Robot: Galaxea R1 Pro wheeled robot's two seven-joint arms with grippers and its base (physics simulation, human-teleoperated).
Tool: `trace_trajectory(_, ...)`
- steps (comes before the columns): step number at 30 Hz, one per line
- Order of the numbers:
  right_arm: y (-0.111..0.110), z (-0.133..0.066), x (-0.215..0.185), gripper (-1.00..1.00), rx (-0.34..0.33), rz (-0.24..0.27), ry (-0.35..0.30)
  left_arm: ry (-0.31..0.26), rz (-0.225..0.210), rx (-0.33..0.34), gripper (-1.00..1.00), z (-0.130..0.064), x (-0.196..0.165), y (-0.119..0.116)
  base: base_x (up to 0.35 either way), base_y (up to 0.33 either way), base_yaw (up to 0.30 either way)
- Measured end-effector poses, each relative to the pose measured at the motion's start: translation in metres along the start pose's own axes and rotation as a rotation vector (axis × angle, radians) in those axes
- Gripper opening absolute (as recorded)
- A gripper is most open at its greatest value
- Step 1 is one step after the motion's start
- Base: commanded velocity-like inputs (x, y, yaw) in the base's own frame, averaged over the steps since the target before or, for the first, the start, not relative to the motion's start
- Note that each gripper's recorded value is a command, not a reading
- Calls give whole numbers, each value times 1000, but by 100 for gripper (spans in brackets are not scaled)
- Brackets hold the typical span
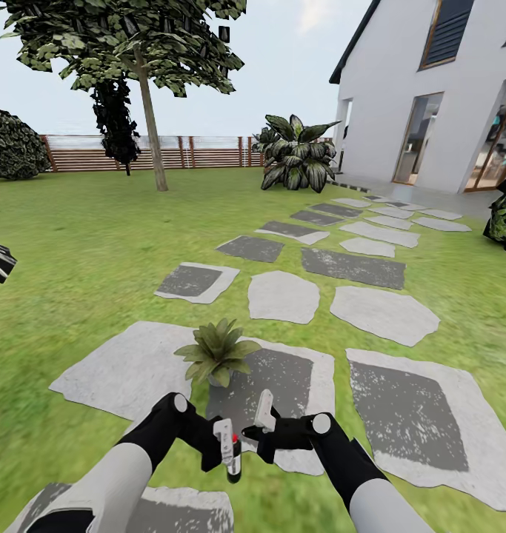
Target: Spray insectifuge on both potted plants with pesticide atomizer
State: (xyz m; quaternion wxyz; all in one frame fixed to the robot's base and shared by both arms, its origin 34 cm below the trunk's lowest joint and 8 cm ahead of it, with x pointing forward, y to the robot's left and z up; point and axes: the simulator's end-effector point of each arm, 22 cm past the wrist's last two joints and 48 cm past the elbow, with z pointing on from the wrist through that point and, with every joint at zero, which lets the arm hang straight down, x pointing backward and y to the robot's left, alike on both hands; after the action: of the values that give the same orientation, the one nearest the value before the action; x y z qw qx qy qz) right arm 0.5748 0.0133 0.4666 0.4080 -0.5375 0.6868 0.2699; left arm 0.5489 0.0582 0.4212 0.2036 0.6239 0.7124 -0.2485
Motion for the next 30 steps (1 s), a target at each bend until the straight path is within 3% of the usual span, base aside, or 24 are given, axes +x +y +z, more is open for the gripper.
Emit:
trace_trajectory(7, 0, 0, 0, -100, 0, 0, 0, -70, -19, -2, -100, 0, -14, 0, 0, 0, 0)
trace_trajectory(18, 0, 0, 0, -100, -1, 1, 1, -77, -22, 0, -100, 0, -16, 0, 0, 0, 0)
trace_trajectory(24, 0, 0, 1, -100, -1, 1, 1, -50, -25, 0, -100, -2, -2, 0, 0, 0, 0)
trace_trajectory(30, 1, 0, 2, -100, -2, 2, 3, 57, -75, -55, -100, -41, 76, 19, 0, 0, 0)
